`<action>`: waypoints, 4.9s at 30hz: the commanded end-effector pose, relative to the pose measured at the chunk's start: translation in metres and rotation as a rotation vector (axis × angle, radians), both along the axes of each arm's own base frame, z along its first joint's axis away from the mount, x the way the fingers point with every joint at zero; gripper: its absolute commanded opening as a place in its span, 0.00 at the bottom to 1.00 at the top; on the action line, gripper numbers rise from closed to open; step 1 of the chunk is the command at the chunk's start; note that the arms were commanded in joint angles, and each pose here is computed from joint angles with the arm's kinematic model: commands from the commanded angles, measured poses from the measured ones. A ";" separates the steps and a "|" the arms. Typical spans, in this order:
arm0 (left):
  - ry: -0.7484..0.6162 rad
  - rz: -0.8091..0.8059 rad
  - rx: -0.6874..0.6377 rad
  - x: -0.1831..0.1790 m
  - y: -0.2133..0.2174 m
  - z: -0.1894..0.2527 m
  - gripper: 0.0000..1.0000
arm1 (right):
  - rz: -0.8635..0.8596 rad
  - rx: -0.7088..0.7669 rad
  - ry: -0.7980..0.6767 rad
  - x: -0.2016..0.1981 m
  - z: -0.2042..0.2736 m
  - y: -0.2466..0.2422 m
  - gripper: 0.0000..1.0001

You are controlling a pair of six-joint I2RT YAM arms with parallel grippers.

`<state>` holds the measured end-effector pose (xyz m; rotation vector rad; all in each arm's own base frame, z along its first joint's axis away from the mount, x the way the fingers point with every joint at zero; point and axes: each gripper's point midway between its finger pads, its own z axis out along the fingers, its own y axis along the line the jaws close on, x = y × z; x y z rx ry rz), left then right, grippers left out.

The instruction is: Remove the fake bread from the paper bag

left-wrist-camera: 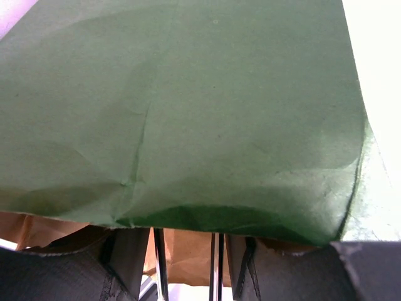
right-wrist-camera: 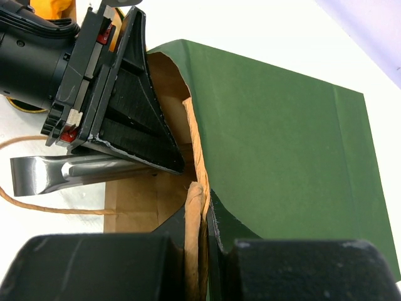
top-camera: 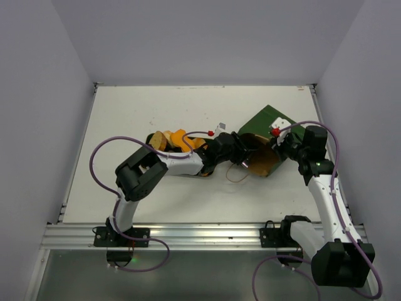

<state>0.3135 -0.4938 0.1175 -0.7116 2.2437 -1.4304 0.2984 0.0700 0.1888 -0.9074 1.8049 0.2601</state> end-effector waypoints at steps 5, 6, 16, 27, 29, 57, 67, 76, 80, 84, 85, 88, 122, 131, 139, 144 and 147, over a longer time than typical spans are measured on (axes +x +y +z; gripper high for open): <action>-0.035 0.028 -0.034 0.009 -0.008 0.022 0.51 | 0.034 0.013 -0.037 0.001 0.013 0.005 0.00; -0.032 0.028 -0.029 0.008 -0.008 0.019 0.51 | 0.031 0.012 -0.037 0.001 0.013 0.005 0.00; -0.045 0.006 -0.018 0.003 -0.004 0.026 0.51 | 0.034 0.011 -0.039 0.001 0.012 0.005 0.00; -0.067 -0.008 -0.049 -0.003 -0.005 0.041 0.51 | 0.034 0.011 -0.038 0.001 0.012 0.005 0.00; -0.078 0.002 -0.064 -0.003 -0.002 0.049 0.51 | 0.034 0.008 -0.039 0.001 0.012 0.004 0.00; -0.069 0.003 -0.020 -0.003 0.000 0.033 0.52 | 0.038 0.007 -0.038 0.001 0.011 0.005 0.00; -0.053 0.000 -0.002 0.003 -0.006 0.017 0.52 | 0.040 0.006 -0.037 0.000 0.010 0.005 0.00; -0.058 0.008 -0.013 0.012 -0.008 0.017 0.52 | 0.046 0.005 -0.035 0.000 0.009 0.006 0.00; -0.056 0.003 -0.018 0.013 -0.011 0.014 0.52 | 0.047 0.003 -0.034 -0.001 0.009 0.006 0.00; -0.050 0.009 -0.015 0.018 -0.013 0.011 0.52 | 0.048 0.005 -0.034 -0.001 0.009 0.006 0.00; -0.053 0.013 -0.015 0.020 -0.013 0.011 0.52 | 0.048 0.006 -0.033 0.000 0.009 0.006 0.00; -0.054 0.022 -0.008 0.025 -0.015 0.011 0.52 | 0.050 0.008 -0.030 -0.001 0.008 0.006 0.00; -0.209 -0.046 0.094 0.017 0.010 0.015 0.00 | 0.040 0.005 -0.031 -0.001 0.009 0.005 0.00; -0.259 -0.070 0.139 -0.008 0.043 0.023 0.00 | 0.029 0.005 -0.029 0.000 0.008 0.003 0.00; -0.277 -0.087 0.121 -0.025 0.054 0.031 0.00 | 0.026 0.005 -0.030 0.001 0.008 0.003 0.00; -0.241 -0.115 0.062 -0.023 0.035 0.030 0.01 | 0.028 0.004 -0.032 0.000 0.009 0.003 0.00; -0.207 -0.130 0.020 -0.025 0.027 0.026 0.13 | 0.025 0.003 -0.034 0.001 0.009 0.003 0.00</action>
